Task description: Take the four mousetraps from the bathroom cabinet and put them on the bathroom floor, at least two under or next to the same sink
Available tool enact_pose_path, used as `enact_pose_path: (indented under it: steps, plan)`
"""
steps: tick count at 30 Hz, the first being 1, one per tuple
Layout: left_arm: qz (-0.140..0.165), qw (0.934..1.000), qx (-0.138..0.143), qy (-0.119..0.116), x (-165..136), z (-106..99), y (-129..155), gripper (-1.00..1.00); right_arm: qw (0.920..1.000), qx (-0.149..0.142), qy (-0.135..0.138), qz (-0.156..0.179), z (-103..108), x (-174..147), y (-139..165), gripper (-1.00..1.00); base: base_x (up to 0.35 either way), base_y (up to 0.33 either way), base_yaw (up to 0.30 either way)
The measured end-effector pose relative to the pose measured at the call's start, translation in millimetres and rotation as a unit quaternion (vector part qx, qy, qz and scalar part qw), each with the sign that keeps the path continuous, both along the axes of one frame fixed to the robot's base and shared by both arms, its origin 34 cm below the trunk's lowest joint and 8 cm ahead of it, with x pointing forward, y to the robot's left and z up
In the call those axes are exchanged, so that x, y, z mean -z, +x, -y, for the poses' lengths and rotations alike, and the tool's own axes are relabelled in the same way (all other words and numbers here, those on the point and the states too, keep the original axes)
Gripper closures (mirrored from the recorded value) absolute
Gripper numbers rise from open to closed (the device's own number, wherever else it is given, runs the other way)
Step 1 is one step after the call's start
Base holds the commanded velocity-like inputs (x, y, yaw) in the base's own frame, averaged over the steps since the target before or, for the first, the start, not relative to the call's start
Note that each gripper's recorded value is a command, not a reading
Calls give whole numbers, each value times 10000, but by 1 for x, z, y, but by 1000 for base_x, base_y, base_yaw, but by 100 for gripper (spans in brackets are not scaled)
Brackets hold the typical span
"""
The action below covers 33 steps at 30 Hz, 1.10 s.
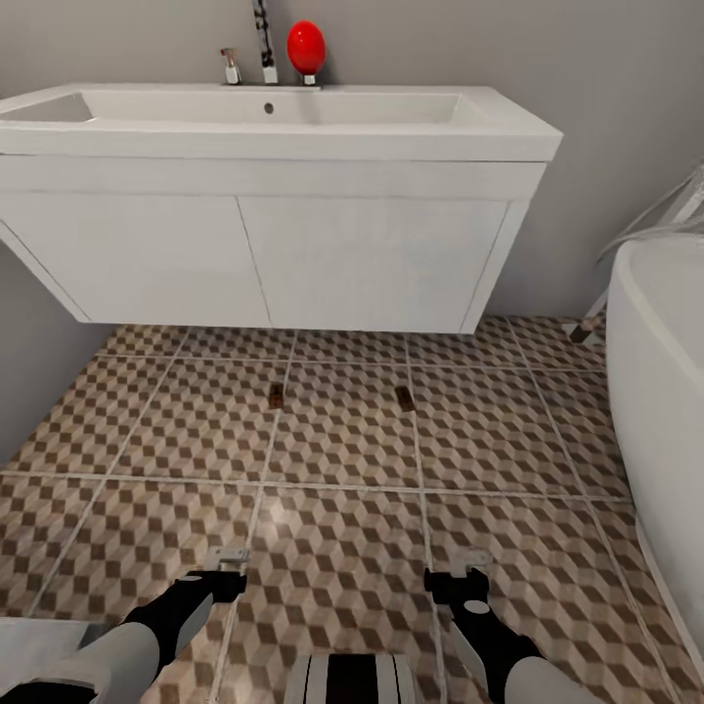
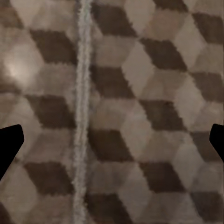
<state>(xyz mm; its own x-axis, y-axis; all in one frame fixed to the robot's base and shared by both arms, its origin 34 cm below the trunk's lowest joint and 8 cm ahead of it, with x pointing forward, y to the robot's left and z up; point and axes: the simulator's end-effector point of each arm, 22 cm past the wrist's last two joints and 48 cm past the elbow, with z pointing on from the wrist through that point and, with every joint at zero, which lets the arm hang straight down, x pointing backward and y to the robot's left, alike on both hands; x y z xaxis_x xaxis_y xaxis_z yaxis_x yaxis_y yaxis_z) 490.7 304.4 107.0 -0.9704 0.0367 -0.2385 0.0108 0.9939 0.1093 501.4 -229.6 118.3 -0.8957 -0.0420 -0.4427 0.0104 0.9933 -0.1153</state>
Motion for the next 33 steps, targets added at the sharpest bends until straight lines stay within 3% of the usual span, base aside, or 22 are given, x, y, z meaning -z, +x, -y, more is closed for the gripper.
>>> enact_pose_path:
  steps: [33]
  plan:
    - [-6, 10000, -2, -1, 0, 0, 0, -100, 10000, -13, 6, 0, 0, 0, 0, -100, -335, 0, 0]
